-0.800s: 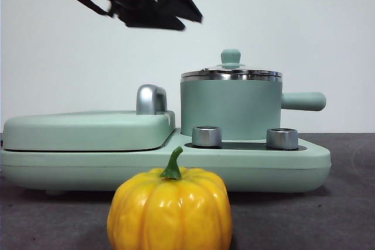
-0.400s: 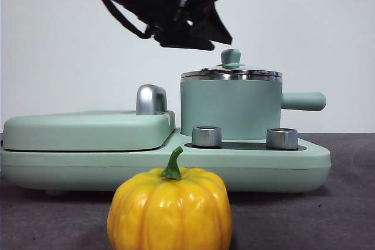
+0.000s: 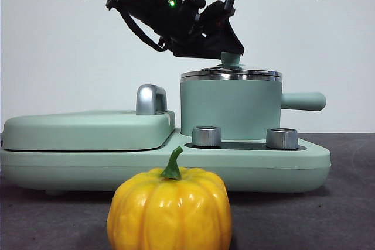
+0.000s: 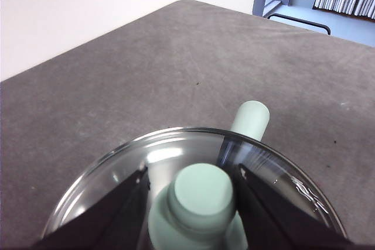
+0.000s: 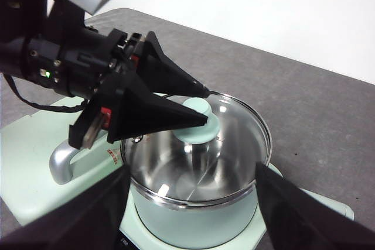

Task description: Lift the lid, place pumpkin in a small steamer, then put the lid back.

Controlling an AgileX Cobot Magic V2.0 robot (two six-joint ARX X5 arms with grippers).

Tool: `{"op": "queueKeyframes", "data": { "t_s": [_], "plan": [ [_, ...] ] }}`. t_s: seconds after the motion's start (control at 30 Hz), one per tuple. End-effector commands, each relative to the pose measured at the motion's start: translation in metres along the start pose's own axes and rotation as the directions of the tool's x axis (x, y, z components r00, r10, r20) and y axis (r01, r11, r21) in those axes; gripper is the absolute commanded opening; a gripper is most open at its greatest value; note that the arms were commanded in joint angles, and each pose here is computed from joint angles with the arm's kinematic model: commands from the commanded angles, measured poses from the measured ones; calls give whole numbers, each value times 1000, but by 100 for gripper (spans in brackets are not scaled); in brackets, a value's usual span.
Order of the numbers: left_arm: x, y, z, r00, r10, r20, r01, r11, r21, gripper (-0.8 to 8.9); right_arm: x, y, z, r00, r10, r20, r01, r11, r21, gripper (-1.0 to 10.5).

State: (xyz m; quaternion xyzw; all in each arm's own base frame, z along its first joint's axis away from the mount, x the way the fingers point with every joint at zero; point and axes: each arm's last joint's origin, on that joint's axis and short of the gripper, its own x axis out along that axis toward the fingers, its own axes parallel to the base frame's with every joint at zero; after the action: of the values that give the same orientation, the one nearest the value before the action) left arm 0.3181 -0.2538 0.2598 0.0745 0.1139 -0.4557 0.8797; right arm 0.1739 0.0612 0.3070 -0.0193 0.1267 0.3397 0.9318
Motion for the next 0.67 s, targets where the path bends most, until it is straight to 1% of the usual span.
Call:
{"op": "queueKeyframes", "data": {
  "t_s": [0.03, 0.57, 0.6, 0.63, 0.67],
  "plan": [
    [8, -1, 0, 1000, -5, 4, 5, 1000, 11, 232, -1, 1, 7, 1000, 2, 21, -2, 1000, 0, 339],
    [9, -5, -2, 1000, -14, -10, 14, 1000, 10, 214, -1, 1, 7, 1000, 5, 19, -5, 1000, 1, 339],
    [9, -5, -2, 1000, -14, -10, 14, 1000, 10, 206, -1, 1, 6, 1000, 5, 19, -5, 1000, 1, 339],
    [9, -5, -2, 1000, -14, -10, 14, 1000, 10, 173, -1, 1, 6, 1000, 5, 19, -5, 1000, 1, 339],
    [9, -5, -2, 1000, -14, -11, 14, 1000, 10, 104, -1, 1, 6, 1000, 5, 19, -5, 1000, 1, 339]
  ]
}}
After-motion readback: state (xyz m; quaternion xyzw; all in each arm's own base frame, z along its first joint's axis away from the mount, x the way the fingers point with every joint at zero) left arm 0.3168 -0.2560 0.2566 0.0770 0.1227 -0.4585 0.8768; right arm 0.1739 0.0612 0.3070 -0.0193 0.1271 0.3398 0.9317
